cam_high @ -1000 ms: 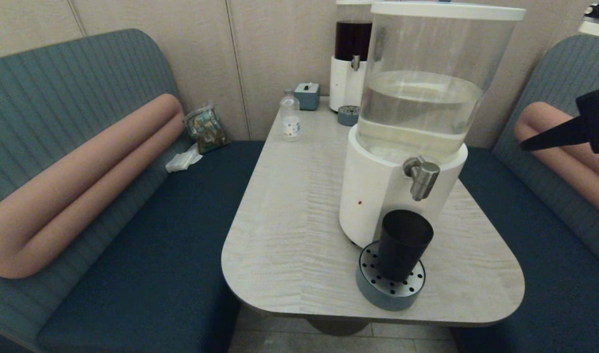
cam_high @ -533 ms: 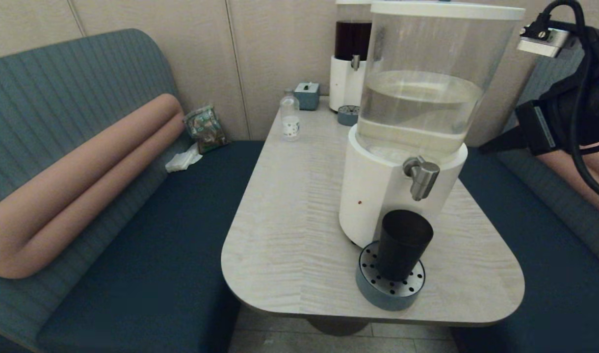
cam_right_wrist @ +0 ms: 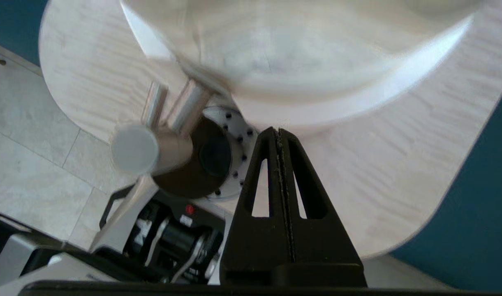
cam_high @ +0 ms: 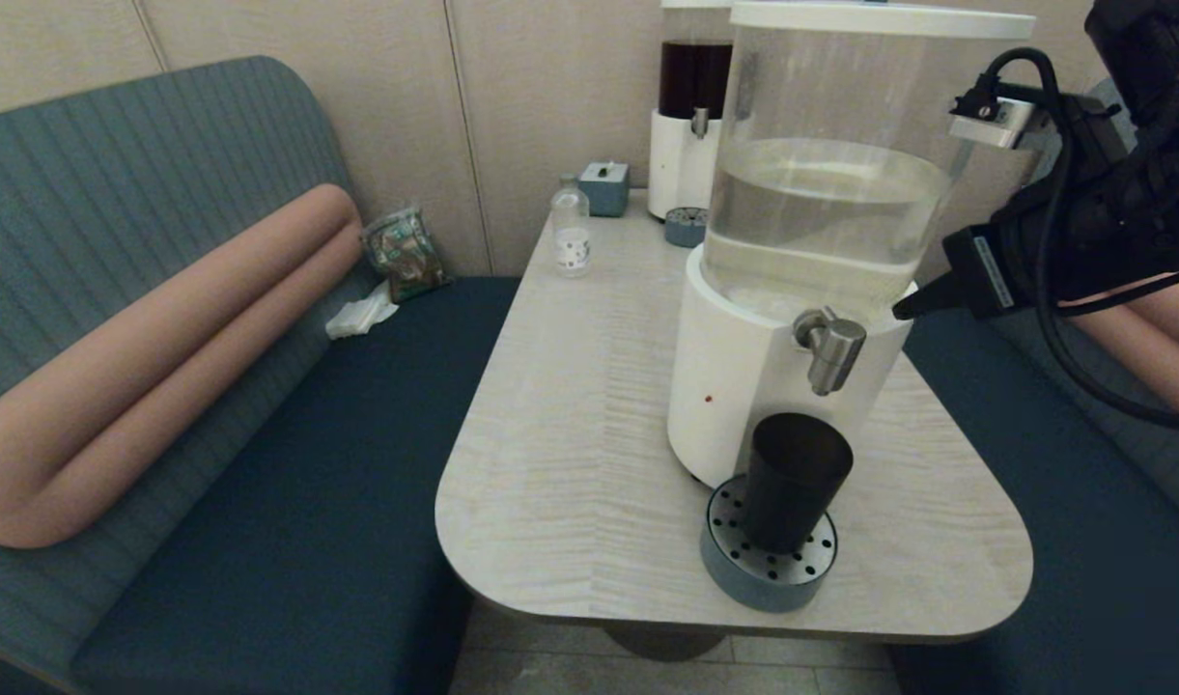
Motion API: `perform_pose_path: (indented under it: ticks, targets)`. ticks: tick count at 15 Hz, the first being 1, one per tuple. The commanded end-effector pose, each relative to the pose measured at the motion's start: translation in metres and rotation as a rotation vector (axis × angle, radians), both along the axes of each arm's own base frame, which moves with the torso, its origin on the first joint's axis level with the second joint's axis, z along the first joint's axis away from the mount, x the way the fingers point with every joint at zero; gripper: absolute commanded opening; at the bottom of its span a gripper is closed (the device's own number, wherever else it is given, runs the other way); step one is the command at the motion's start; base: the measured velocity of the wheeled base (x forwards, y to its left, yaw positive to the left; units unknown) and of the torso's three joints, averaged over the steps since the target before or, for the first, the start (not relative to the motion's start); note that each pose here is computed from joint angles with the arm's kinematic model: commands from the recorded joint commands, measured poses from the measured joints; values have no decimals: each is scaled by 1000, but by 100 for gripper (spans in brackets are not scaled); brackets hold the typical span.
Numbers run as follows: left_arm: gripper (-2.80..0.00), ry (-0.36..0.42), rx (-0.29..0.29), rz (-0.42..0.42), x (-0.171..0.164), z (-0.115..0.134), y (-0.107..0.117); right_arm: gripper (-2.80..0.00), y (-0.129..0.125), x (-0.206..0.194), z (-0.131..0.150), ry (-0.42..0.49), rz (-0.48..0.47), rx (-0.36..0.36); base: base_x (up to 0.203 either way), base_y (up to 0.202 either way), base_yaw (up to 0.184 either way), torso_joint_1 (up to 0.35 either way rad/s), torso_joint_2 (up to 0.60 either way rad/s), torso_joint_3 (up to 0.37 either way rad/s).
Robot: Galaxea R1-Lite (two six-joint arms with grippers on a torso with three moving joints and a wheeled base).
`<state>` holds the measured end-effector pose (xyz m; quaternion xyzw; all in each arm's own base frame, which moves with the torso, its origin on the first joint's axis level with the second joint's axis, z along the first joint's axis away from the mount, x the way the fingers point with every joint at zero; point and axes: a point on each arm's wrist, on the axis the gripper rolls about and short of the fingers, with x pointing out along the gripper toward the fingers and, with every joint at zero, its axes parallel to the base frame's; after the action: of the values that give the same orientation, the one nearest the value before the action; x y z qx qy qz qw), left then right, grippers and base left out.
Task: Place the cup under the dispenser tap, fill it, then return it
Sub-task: Turn on the faucet
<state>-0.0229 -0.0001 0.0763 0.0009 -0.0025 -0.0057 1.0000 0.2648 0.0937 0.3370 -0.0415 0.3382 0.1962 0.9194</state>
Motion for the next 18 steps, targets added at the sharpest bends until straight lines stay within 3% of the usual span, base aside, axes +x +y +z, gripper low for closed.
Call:
perform_pose_path:
  ticks: [1,5,18]
  targets:
    - [-280,2,0,1,0,0,0,-280,7,1,-1,0,19,-7,0,0,0,0,0,0]
    - [-280,2,0,1,0,0,0,-280,24,0,-3,-6,57,-16,0,0,0,0,0,0]
    - [-280,2,0,-1,0,0,0,-280,39,8,-10,-7,87,-16,0,0,0,0,0,0]
